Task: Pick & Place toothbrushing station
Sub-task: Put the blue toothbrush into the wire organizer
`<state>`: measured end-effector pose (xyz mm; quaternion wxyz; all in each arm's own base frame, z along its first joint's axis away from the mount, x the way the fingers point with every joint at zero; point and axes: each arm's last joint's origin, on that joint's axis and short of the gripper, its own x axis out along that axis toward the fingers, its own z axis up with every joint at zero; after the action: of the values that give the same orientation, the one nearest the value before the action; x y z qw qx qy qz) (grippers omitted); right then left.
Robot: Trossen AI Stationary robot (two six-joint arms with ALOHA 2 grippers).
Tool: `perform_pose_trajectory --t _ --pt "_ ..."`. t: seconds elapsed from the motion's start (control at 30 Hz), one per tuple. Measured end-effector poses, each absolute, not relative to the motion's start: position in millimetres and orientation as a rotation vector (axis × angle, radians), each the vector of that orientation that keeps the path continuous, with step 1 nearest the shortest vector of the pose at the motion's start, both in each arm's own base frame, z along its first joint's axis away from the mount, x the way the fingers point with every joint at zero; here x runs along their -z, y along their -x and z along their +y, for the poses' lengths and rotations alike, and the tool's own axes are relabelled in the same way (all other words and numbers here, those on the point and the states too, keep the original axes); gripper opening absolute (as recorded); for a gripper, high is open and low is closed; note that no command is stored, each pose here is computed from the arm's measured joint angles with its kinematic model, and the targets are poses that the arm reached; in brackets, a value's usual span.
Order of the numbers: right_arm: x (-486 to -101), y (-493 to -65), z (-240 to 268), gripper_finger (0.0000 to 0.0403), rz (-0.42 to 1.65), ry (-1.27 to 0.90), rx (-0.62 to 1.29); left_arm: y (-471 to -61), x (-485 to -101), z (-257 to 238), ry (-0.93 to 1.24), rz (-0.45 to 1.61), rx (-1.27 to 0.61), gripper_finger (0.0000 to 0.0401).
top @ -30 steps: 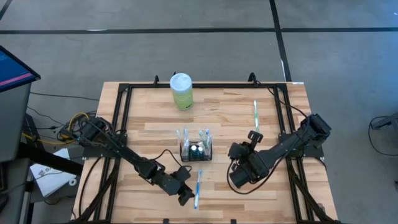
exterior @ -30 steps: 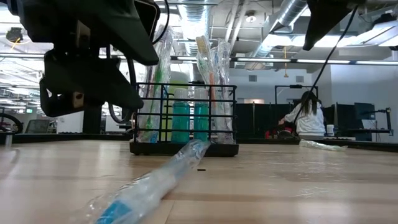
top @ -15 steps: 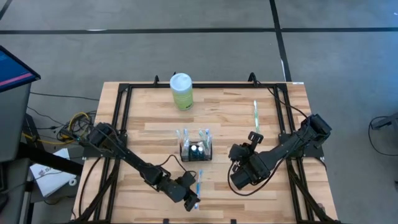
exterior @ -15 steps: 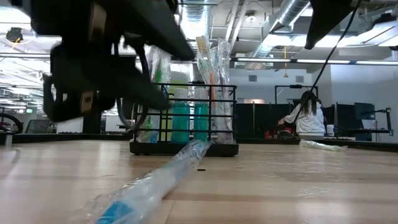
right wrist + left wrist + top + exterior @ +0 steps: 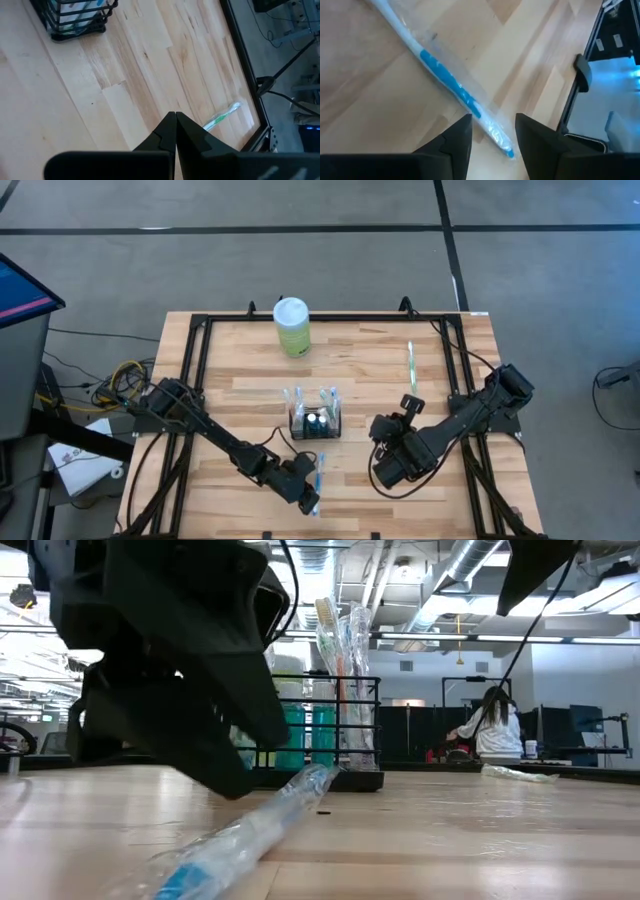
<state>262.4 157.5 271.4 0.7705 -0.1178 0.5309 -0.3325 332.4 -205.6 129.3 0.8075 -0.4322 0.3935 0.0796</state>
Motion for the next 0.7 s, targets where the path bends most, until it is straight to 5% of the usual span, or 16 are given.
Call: perform_pose_trajectory --t 0.7 --pt "-271 -263 158 0.0 1.149 0.25 0.722 -341 -114 -195 0.912 0.826 -0.273 0.0145"
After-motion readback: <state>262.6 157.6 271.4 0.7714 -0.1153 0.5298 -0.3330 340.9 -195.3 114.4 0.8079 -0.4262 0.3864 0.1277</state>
